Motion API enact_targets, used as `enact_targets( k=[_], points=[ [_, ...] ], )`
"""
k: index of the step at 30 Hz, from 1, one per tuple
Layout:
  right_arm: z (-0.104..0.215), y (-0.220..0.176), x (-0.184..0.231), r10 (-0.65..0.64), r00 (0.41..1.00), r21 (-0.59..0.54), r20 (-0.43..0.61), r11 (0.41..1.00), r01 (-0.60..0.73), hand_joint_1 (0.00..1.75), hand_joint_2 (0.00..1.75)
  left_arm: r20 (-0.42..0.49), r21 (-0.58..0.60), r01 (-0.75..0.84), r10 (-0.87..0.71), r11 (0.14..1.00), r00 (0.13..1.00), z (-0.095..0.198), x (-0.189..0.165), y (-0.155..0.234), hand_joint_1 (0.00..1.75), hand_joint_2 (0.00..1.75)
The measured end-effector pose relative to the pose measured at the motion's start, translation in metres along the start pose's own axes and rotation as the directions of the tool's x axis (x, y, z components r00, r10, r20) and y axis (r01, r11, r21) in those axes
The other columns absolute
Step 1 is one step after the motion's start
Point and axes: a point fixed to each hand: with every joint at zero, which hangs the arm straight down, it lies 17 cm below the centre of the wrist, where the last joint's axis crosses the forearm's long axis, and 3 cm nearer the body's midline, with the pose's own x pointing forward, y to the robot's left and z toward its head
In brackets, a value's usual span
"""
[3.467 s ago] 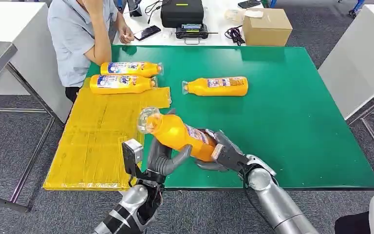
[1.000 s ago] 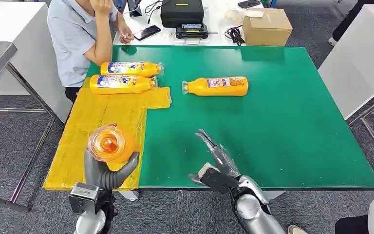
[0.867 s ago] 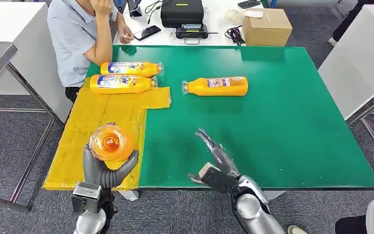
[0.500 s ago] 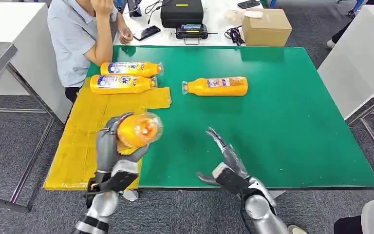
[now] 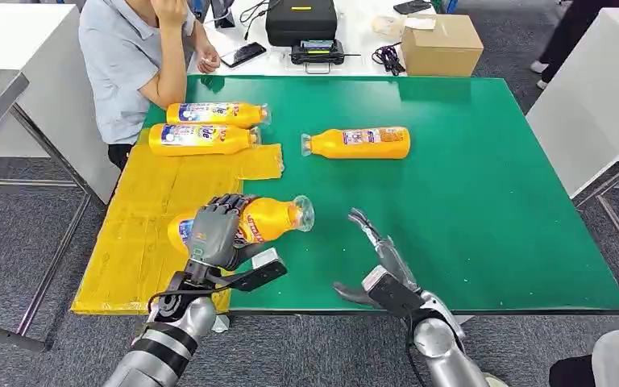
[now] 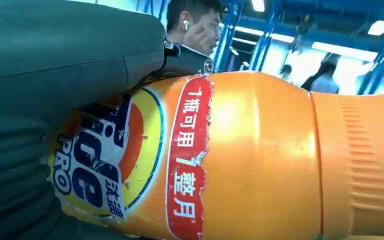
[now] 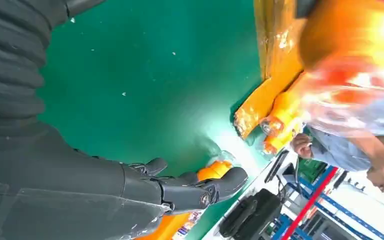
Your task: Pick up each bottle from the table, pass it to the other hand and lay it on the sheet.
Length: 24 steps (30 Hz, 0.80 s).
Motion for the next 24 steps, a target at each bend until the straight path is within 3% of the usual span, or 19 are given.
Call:
enact_targets(
  k=[6,24],
  points=[
    [0.000,-0.002,-0.005,-0.003,1.000,-0.003,-0.009,1.000,0.003,0.00,1.75,0.006,-0.126,0.212,-0.213,0.969,0.977,0.004,-0.021,-0.032,1.55,1.75],
    [0.003,-0.001,-0.011,-0.013,1.000,-0.006,-0.023,1.000,0.013,0.00,1.75,-0.036,-0.257,0.222,-0.239,0.941,0.970,0.006,-0.063,-0.052,1.48,1.75]
  ],
)
